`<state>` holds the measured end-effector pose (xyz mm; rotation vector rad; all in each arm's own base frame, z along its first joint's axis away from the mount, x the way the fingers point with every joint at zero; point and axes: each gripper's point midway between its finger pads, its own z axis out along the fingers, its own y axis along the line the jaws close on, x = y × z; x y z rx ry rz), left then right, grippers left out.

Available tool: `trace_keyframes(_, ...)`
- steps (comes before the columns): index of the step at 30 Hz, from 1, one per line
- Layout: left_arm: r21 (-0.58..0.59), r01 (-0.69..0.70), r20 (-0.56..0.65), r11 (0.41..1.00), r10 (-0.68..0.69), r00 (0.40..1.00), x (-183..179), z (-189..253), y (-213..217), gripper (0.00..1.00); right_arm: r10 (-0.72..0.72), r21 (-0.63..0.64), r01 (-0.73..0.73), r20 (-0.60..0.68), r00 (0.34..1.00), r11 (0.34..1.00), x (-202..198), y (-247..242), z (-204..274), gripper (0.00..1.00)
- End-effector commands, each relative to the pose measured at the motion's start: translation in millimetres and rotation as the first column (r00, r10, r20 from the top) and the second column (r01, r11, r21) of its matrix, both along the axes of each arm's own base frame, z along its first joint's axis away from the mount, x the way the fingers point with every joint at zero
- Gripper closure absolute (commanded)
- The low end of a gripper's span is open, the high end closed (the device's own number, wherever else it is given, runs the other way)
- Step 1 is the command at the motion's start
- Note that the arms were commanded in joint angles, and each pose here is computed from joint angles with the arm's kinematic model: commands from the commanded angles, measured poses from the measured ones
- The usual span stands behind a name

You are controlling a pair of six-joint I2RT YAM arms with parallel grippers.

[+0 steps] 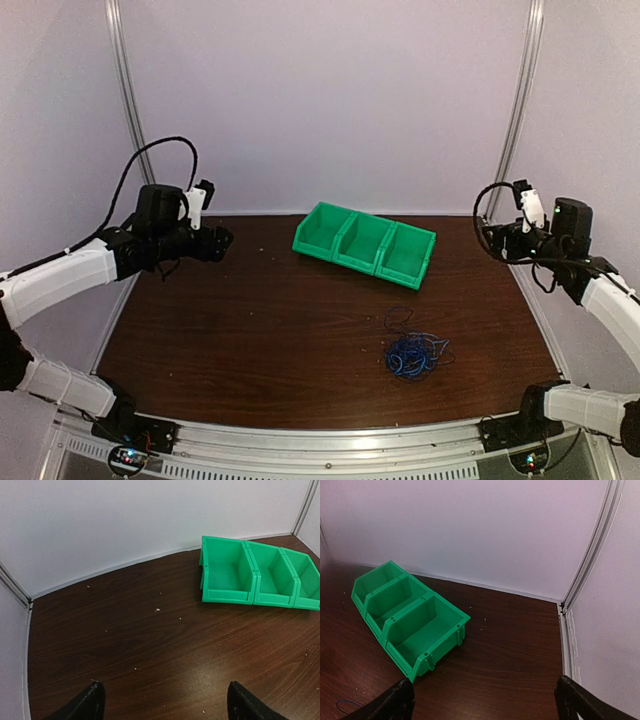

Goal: Untangle the cables

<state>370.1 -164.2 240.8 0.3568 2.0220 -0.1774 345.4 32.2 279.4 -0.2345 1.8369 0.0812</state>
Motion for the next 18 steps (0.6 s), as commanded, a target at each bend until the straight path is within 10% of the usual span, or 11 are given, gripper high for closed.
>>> trace_keyframes(1,-0.058,0.087,-0.01,0.994,-0.088,0.996,8,-13,-23,0.15,0.12,-0.083,-0.122,-0.025,0.992,0.989,-1,14,-22,0.01)
trace_keyframes(10,-0.081,0.162,-0.047,0.983,-0.166,0.985,13,-34,-41,0.16,0.383,-0.196,-0.434,-0.249,0.889,0.879,28,101,-77,0.02)
trace_keyframes(18,-0.102,0.195,-0.045,0.975,-0.2,0.979,10,-28,-47,0.06,0.54,-0.21,-0.663,-0.434,0.722,0.718,60,209,-118,0.22)
